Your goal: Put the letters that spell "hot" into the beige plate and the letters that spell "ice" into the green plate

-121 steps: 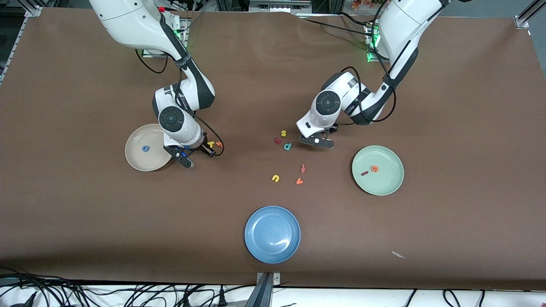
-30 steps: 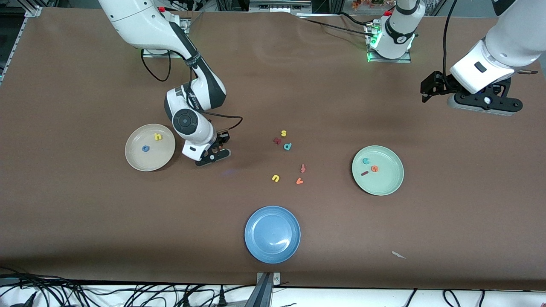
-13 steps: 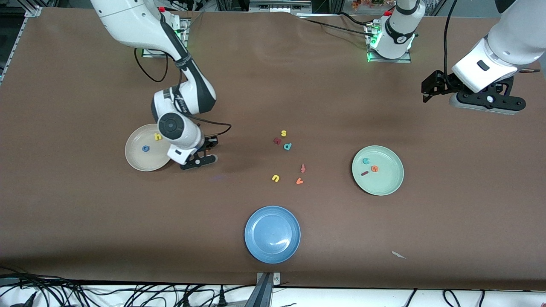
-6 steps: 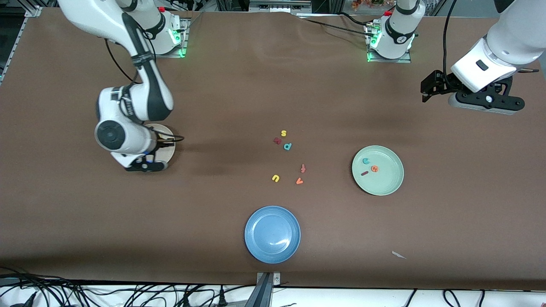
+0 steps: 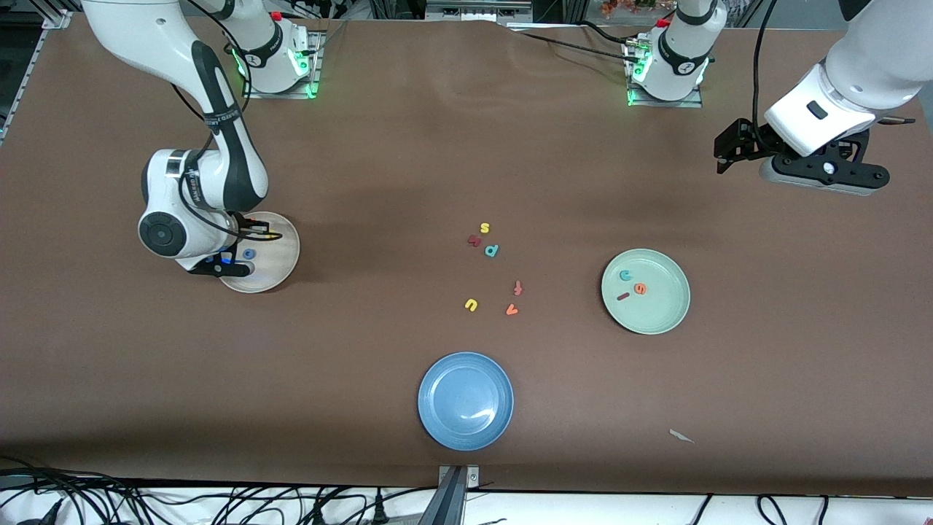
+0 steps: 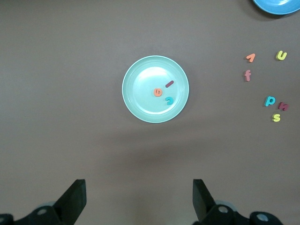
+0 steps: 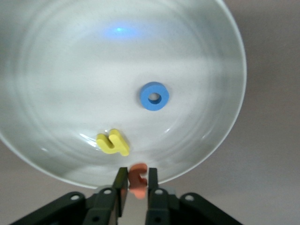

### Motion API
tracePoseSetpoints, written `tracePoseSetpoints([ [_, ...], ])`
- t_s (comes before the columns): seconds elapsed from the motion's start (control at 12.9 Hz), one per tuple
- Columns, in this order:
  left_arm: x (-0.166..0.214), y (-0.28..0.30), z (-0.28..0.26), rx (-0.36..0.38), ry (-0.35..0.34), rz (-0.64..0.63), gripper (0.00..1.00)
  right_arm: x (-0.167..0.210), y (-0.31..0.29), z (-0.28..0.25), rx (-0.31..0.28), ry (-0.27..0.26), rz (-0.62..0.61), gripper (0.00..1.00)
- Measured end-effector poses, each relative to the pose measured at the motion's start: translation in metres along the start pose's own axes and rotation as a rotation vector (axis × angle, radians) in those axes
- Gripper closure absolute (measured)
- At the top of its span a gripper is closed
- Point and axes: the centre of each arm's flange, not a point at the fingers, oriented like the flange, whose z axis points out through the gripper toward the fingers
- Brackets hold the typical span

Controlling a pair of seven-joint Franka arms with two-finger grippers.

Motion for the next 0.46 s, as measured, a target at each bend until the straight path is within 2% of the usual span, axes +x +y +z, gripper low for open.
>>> tracePoseSetpoints([
  [0.08, 0.000, 0.001, 0.000, -0.017, 0.000, -0.001, 0.00, 0.001, 0.002, 0.000, 0.000, 0.007, 0.001, 0.73],
  [0.15, 0.000, 0.002, 0.000, -0.026, -0.001, -0.002, 0.00, 0.003, 0.004, -0.005, 0.002, 0.022, 0.006, 0.67],
  [0.31, 0.000, 0.002, 0.001, -0.027, -0.002, -0.002, 0.00, 0.012, 0.013, -0.035, 0.011, 0.071, 0.022, 0.46],
  [0.46, 0.002, 0.002, 0.003, -0.028, -0.006, -0.002, 0.00, 0.018, 0.021, -0.096, 0.024, 0.091, 0.033, 0.23],
])
